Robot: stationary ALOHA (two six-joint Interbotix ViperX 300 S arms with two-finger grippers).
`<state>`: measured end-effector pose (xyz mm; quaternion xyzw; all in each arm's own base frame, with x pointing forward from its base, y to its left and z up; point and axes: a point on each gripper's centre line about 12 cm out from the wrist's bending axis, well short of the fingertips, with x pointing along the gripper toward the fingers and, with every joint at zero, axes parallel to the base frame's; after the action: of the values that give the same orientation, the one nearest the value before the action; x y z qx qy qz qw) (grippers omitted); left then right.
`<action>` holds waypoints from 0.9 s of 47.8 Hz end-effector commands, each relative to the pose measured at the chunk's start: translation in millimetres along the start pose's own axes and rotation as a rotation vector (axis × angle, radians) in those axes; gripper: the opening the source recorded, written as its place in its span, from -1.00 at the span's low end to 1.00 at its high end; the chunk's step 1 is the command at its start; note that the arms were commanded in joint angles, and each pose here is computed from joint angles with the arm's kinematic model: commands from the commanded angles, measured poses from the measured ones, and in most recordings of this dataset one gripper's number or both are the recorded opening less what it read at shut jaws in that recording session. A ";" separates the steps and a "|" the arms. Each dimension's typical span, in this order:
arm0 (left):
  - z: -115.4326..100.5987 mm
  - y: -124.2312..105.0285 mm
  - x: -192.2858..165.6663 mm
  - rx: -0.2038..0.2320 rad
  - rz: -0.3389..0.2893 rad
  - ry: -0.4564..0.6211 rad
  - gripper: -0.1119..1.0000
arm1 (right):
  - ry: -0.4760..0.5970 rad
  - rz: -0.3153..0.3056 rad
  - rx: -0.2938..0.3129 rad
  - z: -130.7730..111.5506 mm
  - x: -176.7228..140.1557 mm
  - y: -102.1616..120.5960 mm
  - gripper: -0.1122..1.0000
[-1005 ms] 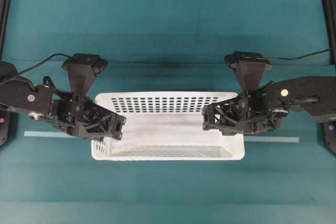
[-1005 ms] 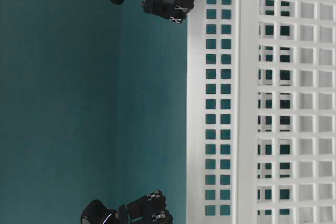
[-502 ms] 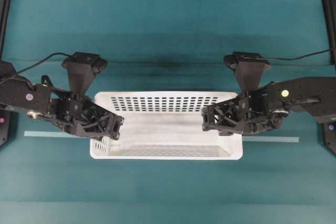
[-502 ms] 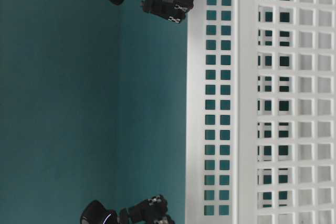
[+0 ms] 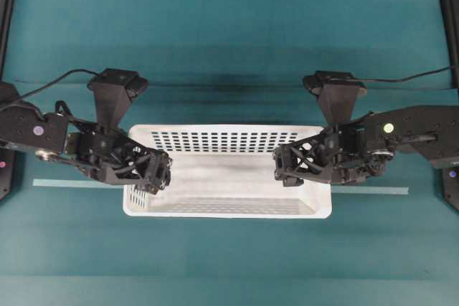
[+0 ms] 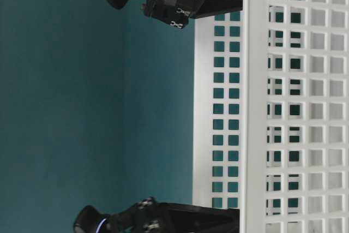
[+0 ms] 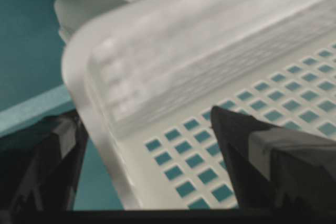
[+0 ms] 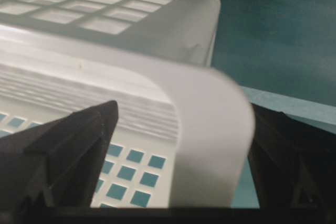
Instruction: Lift the white basket with both hands.
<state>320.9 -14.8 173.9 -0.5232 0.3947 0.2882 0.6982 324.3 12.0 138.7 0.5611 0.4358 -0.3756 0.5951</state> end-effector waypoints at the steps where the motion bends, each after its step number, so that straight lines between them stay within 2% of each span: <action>1: 1.5 -6.0 -15.2 0.000 -0.043 -0.012 0.84 | -0.001 -0.021 0.002 1.2 -0.9 -5.1 0.90; 5: 2.2 -5.8 -27.4 -0.002 -0.056 -0.017 0.84 | -0.006 -0.023 0.004 5.1 -13.3 -6.6 0.90; 11: 3.7 -5.5 -48.5 0.000 -0.079 -0.026 0.84 | -0.032 0.018 0.003 13.5 -38.1 -4.2 0.90; 18: 3.2 0.0 -69.0 -0.005 -0.102 -0.034 0.84 | -0.060 0.081 0.009 21.3 -63.7 -2.7 0.90; 25: 4.1 -0.5 -92.4 0.007 -0.167 -0.053 0.84 | -0.088 0.169 -0.034 22.5 -91.3 0.4 0.90; 32: 5.1 -2.9 -122.5 0.048 -0.266 -0.085 0.84 | -0.127 0.268 -0.109 23.1 -119.2 1.9 0.90; 36: 5.4 -3.1 -138.2 0.082 -0.320 -0.106 0.84 | -0.170 0.353 -0.190 23.8 -135.4 4.9 0.90; 39: 5.6 -2.2 -147.7 0.112 -0.359 -0.125 0.84 | -0.202 0.418 -0.249 24.3 -145.2 7.4 0.90; 43: 5.5 -1.6 -161.4 0.179 -0.432 -0.164 0.83 | -0.246 0.500 -0.329 23.9 -153.8 9.2 0.90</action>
<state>243.6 -8.9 299.3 -0.5135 0.2675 0.1609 0.7993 282.4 -16.8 274.7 0.5098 0.2937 -0.2340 0.7740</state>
